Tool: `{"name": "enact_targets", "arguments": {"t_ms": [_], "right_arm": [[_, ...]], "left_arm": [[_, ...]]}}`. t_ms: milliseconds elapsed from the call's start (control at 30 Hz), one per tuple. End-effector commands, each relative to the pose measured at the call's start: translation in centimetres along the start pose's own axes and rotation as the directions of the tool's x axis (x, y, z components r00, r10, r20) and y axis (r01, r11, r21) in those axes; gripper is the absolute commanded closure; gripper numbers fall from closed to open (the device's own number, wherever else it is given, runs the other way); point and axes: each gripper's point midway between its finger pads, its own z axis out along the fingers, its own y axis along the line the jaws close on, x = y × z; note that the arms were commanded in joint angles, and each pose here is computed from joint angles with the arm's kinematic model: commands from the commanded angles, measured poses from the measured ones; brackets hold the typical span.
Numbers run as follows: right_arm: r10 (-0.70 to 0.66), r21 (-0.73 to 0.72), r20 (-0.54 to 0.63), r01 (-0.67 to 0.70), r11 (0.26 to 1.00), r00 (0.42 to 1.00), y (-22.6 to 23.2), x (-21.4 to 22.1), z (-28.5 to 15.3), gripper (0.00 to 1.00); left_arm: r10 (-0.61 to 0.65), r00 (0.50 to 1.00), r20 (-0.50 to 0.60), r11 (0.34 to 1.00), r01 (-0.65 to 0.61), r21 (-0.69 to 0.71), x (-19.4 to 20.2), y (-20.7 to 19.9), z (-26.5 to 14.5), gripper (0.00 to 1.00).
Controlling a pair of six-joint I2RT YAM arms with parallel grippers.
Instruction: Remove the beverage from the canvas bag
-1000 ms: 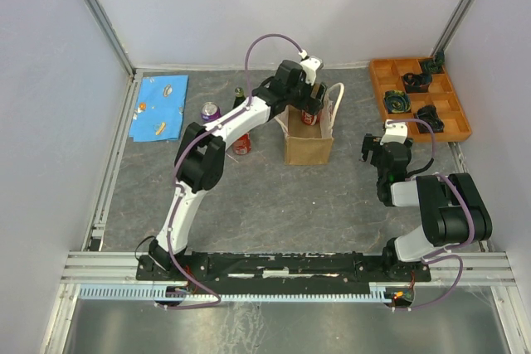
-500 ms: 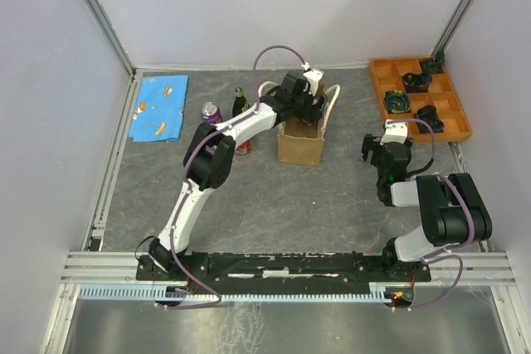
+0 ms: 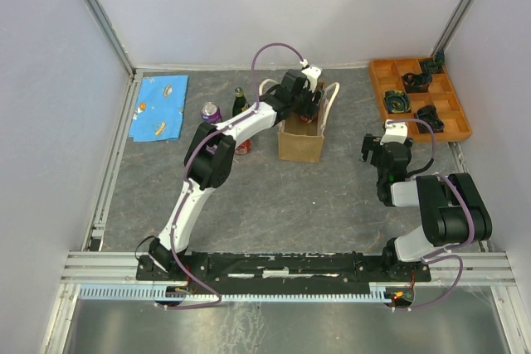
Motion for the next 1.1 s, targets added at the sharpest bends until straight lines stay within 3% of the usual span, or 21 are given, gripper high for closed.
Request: {"name": "enact_targets", "arguments": {"t_ms": [0, 267, 467, 600, 833, 1067], "right_arm": [[0.013, -0.007, 0.060, -0.012, 1.000, 0.998, 0.2, -2.2, 0.5, 0.01], [0.012, -0.006, 0.060, -0.012, 1.000, 0.998, 0.2, -2.2, 0.5, 0.01], [0.012, -0.007, 0.060, -0.011, 1.000, 0.998, 0.2, -2.2, 0.5, 0.01], [0.011, -0.007, 0.059, -0.011, 1.000, 0.998, 0.2, -2.2, 0.5, 0.01], [0.011, -0.007, 0.058, -0.010, 1.000, 0.998, 0.2, -2.1, 0.5, 0.01], [0.011, -0.007, 0.058, -0.011, 1.000, 0.998, 0.2, -2.1, 0.5, 0.01]], "left_arm": [[-0.066, 0.971, 0.230, 0.998, 0.058, 0.039, -8.8, -1.0, -1.8, 0.97], [-0.103, 0.925, 0.366, 0.994, 0.081, 0.075, -15.7, -1.2, -5.1, 0.97], [-0.098, 0.909, 0.405, 0.994, 0.067, 0.090, -18.7, -1.2, -8.5, 0.97], [-0.098, 0.891, 0.443, 0.991, 0.045, 0.128, -21.3, -2.1, -12.1, 0.97], [0.006, 0.871, 0.492, 0.997, -0.043, 0.064, -24.8, -1.6, -20.0, 0.97], [0.103, 0.778, 0.620, 0.994, -0.059, -0.092, -25.3, 0.4, -29.5, 0.97]]}}
